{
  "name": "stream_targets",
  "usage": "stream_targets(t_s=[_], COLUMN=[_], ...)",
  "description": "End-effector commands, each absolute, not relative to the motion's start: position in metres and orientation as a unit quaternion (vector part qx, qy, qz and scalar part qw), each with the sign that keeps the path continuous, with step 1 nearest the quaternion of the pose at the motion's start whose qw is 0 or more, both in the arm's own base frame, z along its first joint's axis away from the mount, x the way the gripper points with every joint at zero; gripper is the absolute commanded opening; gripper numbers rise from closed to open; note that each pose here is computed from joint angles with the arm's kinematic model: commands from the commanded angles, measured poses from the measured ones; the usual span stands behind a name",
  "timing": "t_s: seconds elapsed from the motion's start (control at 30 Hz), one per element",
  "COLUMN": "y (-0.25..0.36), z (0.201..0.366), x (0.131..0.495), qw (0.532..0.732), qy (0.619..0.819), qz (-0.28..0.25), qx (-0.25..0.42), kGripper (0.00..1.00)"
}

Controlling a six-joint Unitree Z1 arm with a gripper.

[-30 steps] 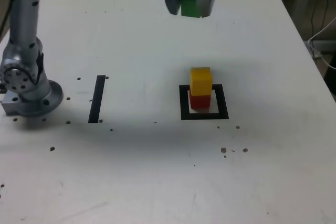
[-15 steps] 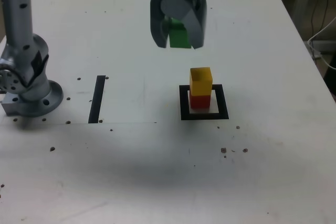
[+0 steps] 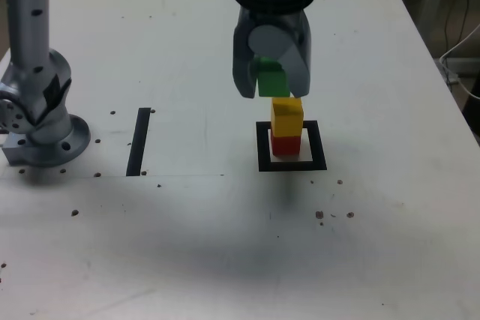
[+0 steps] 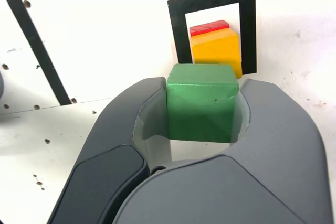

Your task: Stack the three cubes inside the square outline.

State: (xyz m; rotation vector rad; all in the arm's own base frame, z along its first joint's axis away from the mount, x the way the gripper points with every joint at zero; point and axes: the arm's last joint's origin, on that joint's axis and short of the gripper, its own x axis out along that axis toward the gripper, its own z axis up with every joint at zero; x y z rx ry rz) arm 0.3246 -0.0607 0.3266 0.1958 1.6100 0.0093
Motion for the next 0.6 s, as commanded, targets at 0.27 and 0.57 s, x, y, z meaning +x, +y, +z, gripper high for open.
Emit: stream_targets(t_s=[0.27,0.57], y=[-0.062,-0.063], z=[0.316,0.307], x=[0.333,0.338], qw=[0.689,0.688], qy=[0.718,0.719], qz=[0.01,0.011], qx=[0.096,0.097], kGripper=[0.01,0.03])
